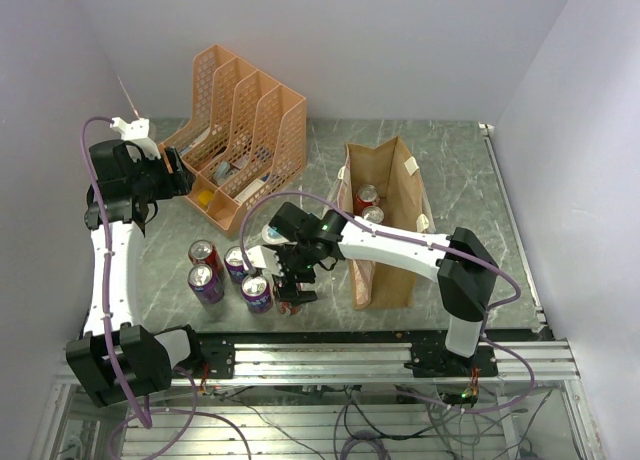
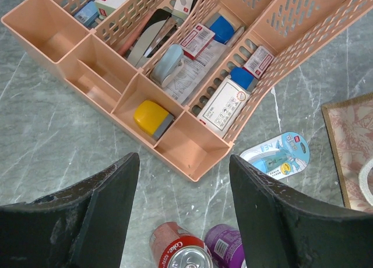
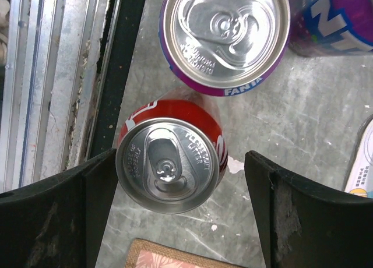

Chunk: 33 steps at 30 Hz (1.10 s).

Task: Place the beverage into the canvas bag
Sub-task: Pick up the drink from the center of the board.

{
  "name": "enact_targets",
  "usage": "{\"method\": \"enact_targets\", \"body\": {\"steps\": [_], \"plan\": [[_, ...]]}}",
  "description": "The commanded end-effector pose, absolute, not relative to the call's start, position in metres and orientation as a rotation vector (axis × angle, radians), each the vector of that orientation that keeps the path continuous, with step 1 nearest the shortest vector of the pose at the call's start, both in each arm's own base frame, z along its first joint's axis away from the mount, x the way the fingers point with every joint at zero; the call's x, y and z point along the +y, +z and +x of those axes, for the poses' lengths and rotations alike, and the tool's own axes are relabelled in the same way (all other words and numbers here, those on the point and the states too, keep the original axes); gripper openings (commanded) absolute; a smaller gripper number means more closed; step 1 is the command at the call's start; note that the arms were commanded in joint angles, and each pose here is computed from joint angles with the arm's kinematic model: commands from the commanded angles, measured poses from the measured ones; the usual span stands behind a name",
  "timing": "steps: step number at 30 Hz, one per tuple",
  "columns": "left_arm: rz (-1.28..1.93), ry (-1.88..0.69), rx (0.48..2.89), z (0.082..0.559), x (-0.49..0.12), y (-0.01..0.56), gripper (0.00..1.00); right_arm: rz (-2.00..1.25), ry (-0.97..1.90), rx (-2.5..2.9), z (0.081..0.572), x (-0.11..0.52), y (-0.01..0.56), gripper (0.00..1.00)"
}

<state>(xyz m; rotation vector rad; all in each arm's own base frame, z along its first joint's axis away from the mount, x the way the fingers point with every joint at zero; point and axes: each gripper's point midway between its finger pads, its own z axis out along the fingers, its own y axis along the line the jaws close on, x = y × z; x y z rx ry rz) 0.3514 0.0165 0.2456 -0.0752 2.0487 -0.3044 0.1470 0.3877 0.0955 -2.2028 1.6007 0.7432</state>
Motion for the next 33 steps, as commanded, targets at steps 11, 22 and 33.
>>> {"method": "enact_targets", "body": {"steps": [11, 22, 33], "plan": [[-0.067, -0.322, 2.008, 0.353, 0.016, 0.255, 0.73, -2.152, 0.846, 1.615, 0.140, 0.405, 0.088, 0.81], [-0.036, -0.344, 1.999, 0.354, 0.011, 0.259, 0.72, -2.091, 0.849, 1.618, 0.145, 0.404, 0.109, 0.52], [0.115, -0.381, 2.000, 0.373, -0.020, 0.264, 0.72, -1.833, 0.852, 1.622, 0.191, 0.377, 0.223, 0.31]]}}
